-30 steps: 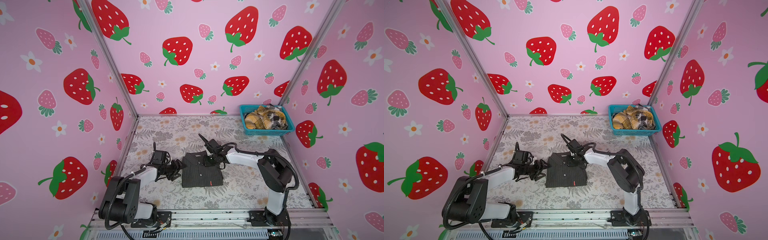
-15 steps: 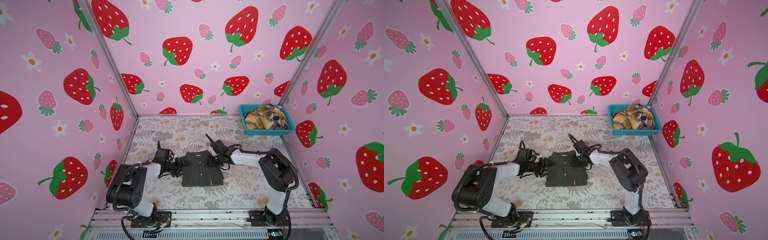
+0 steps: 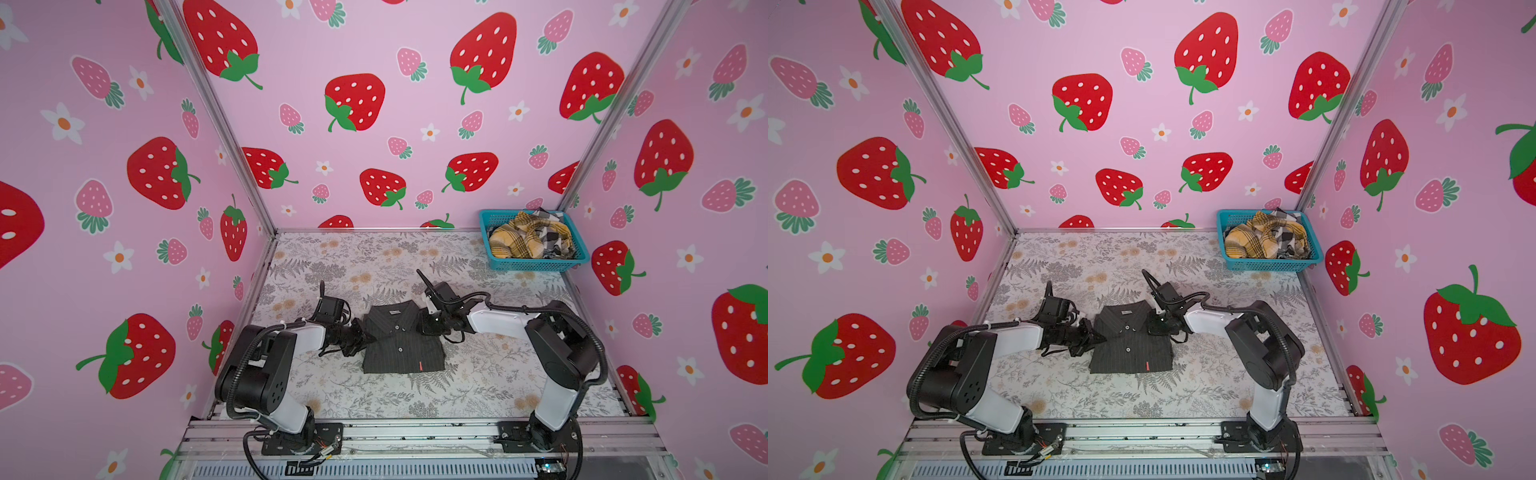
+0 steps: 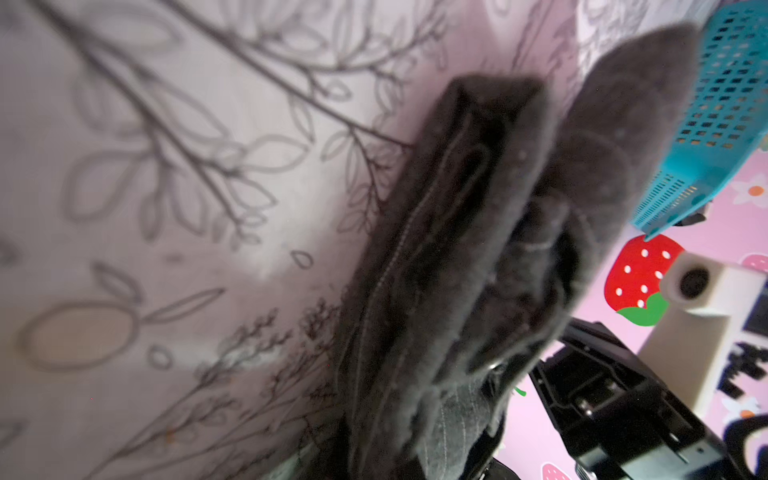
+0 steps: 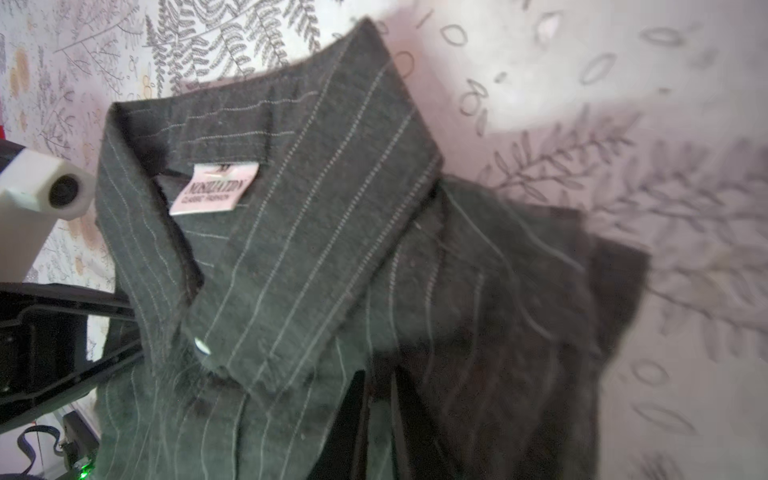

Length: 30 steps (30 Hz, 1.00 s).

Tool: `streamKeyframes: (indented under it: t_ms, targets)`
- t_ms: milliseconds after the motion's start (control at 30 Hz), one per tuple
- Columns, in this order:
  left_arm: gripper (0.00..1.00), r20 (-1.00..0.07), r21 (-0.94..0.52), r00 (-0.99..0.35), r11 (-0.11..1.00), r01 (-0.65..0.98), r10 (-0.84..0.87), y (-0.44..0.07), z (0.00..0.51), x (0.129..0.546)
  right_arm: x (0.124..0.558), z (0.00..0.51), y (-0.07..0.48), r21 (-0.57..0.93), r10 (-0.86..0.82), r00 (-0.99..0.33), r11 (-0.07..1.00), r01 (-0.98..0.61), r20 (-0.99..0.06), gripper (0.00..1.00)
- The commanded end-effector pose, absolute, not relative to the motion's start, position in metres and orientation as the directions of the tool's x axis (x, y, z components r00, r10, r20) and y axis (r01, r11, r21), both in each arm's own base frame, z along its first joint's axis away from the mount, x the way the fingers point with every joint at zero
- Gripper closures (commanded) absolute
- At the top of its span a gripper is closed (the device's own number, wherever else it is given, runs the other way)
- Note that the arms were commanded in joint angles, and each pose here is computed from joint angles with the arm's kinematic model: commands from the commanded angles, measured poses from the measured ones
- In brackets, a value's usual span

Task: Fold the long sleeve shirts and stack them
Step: 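Carry the shirt with the left gripper to the near corner while the right withdraws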

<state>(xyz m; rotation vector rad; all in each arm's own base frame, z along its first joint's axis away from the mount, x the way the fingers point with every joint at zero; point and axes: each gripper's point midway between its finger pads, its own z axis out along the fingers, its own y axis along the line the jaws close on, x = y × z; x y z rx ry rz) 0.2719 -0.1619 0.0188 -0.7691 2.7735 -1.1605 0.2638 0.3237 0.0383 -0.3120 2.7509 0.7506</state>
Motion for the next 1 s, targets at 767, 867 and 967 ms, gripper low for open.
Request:
streamKeyframes:
  t_ms: [767,867,967]
  targets:
    - [1.0,-0.173,-0.32,-0.925,0.908,-0.272,-0.338,-0.081,0.076,0.321,0.246,0.087,0.279,0.423,-0.097,-0.893,0.855,-0.301,-0.439,0.69]
    - [1.0,-0.195,-0.304,-0.92,0.913,-0.272,-0.339,-0.07,0.083,0.33,0.243,0.083,0.278,0.434,-0.093,-0.897,0.85,-0.298,-0.433,0.7]
    - [1.0,-0.2,-0.272,-0.923,0.923,-0.27,-0.329,-0.056,0.083,0.336,0.238,0.079,0.278,0.447,-0.092,-0.899,0.843,-0.299,-0.428,0.71]
